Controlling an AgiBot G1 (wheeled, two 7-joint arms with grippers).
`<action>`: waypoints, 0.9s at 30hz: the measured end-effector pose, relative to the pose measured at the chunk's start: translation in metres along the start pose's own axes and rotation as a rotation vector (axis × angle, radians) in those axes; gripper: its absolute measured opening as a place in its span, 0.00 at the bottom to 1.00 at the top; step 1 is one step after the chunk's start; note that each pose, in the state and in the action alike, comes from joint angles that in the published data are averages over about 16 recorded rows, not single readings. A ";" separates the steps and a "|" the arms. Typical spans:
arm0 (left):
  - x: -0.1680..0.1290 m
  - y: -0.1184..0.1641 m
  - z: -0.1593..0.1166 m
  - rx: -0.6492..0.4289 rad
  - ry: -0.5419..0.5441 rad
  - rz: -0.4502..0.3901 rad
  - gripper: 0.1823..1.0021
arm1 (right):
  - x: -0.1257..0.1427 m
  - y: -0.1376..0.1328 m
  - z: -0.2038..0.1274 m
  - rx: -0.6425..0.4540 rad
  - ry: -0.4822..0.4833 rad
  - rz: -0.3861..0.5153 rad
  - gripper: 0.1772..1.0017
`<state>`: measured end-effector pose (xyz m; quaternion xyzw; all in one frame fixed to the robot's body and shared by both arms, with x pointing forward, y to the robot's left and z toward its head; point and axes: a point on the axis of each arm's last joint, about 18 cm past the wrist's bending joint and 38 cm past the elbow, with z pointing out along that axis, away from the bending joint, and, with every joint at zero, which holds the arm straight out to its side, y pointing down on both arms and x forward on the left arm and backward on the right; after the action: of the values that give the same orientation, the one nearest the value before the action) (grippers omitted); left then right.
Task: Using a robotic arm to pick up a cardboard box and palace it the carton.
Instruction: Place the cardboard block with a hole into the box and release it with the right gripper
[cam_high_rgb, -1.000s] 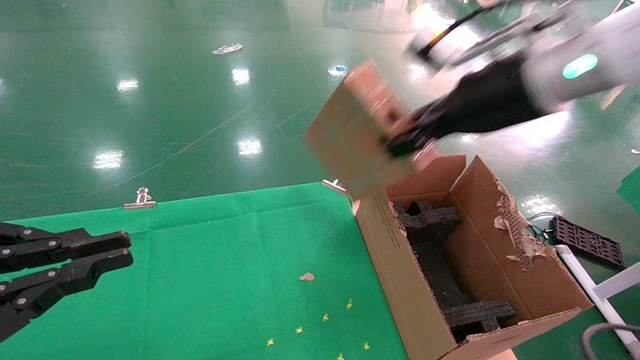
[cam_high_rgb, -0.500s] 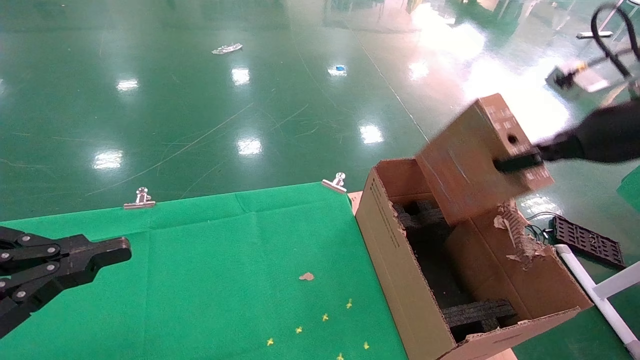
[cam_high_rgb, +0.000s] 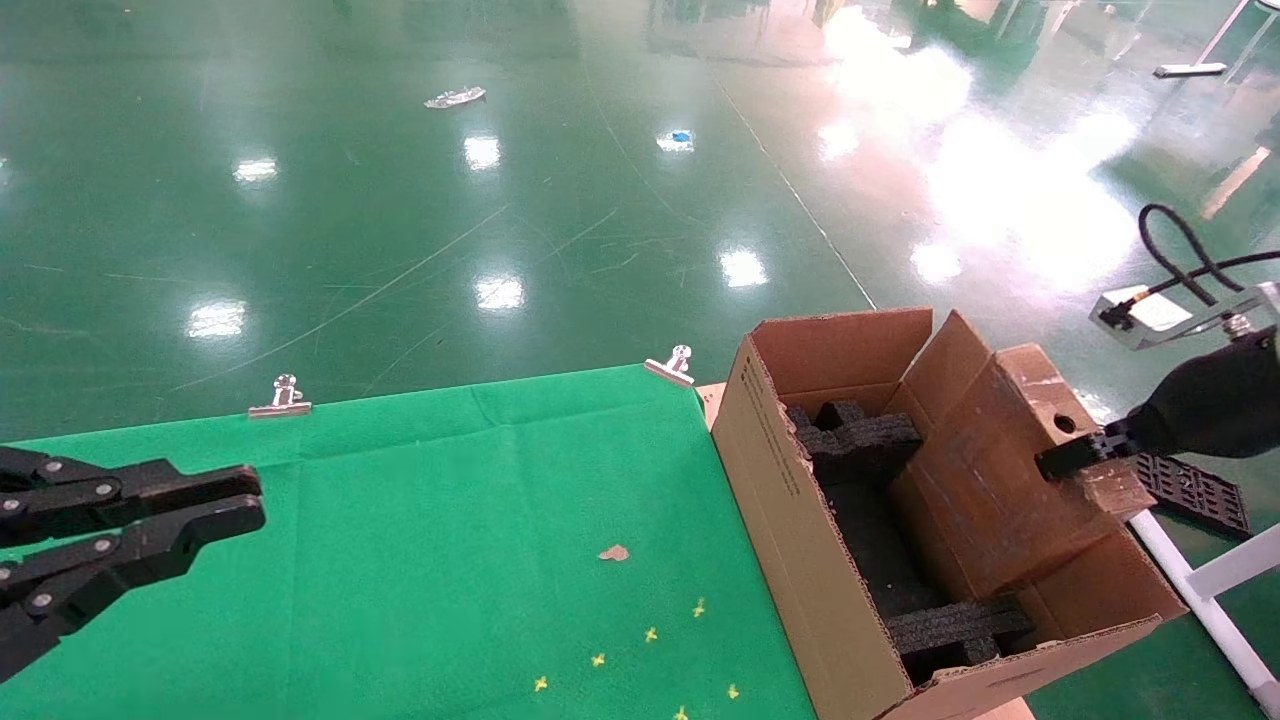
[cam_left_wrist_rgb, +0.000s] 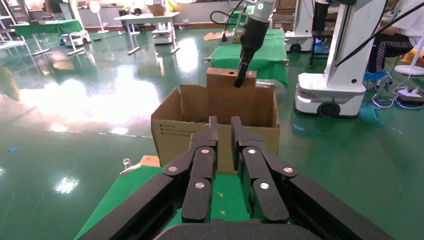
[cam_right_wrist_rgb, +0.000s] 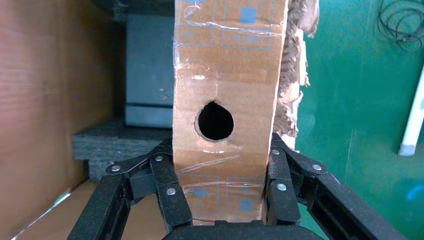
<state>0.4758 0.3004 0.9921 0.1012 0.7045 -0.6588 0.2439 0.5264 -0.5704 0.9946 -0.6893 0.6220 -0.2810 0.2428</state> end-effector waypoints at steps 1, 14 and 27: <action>0.000 0.000 0.000 0.000 0.000 0.000 0.06 | 0.001 0.001 0.004 -0.008 0.006 0.005 0.18; 0.000 0.000 0.000 0.000 0.000 0.000 0.27 | -0.001 0.002 0.050 -0.076 0.066 0.029 0.18; 0.000 0.000 0.000 0.000 0.000 0.000 0.63 | -0.017 0.016 0.122 -0.125 0.086 0.029 0.17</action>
<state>0.4758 0.3004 0.9921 0.1012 0.7045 -0.6588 0.2439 0.5974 -0.5574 0.8940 -0.6815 0.6579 -0.2675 0.1766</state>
